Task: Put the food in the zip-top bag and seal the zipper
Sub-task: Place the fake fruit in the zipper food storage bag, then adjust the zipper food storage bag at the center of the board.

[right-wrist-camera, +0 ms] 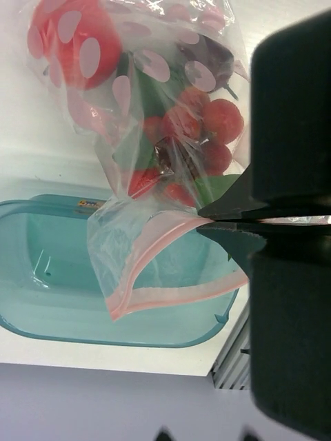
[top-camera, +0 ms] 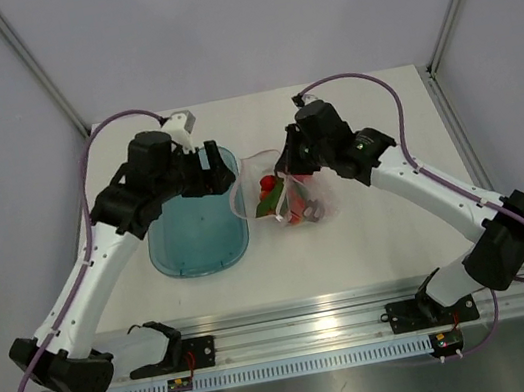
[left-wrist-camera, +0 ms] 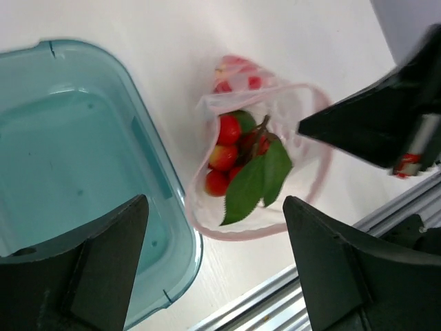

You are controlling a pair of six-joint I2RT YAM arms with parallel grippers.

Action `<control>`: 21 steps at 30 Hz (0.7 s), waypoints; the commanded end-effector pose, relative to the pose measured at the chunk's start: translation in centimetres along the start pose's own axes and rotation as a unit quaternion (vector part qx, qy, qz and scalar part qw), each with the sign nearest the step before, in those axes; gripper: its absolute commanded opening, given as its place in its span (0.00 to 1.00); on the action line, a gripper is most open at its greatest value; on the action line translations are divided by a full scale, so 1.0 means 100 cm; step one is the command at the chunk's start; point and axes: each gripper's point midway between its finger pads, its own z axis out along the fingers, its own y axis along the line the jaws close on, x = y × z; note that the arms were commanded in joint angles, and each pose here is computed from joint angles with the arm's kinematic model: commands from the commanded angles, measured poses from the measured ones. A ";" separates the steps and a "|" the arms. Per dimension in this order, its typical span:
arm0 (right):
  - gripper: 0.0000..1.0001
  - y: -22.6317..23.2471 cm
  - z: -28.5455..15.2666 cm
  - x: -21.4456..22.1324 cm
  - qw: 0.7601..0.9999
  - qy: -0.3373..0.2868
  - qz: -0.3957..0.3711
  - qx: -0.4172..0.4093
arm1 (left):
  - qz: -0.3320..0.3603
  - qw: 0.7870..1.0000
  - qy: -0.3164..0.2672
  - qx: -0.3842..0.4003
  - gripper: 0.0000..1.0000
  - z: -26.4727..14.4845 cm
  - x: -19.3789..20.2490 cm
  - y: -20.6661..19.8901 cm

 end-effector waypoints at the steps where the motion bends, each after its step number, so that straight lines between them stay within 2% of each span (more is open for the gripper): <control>1: 0.00 -0.005 -0.009 0.000 1.000 -0.010 -0.012 0.009 | -0.019 0.998 0.044 -0.038 0.83 0.029 0.046 0.027; 4: 0.00 -0.005 -0.009 0.004 1.000 -0.006 -0.006 0.005 | -0.041 0.995 0.086 -0.011 0.83 0.045 0.074 0.021; 9: 0.00 -0.007 -0.013 0.006 1.000 -0.006 -0.006 0.006 | -0.051 0.996 0.077 -0.016 0.77 0.055 0.080 0.026; 12: 0.00 -0.010 -0.015 0.008 1.000 -0.004 -0.006 0.010 | -0.047 0.994 0.092 -0.015 0.76 0.064 0.085 0.027; 15: 0.00 -0.011 -0.018 0.008 1.000 -0.004 -0.008 0.015 | -0.039 0.994 0.096 -0.026 0.76 0.070 0.084 0.031; 21: 0.00 -0.015 -0.024 0.002 0.999 -0.016 -0.014 0.026 | -0.057 0.993 0.104 0.011 0.77 0.076 0.089 0.014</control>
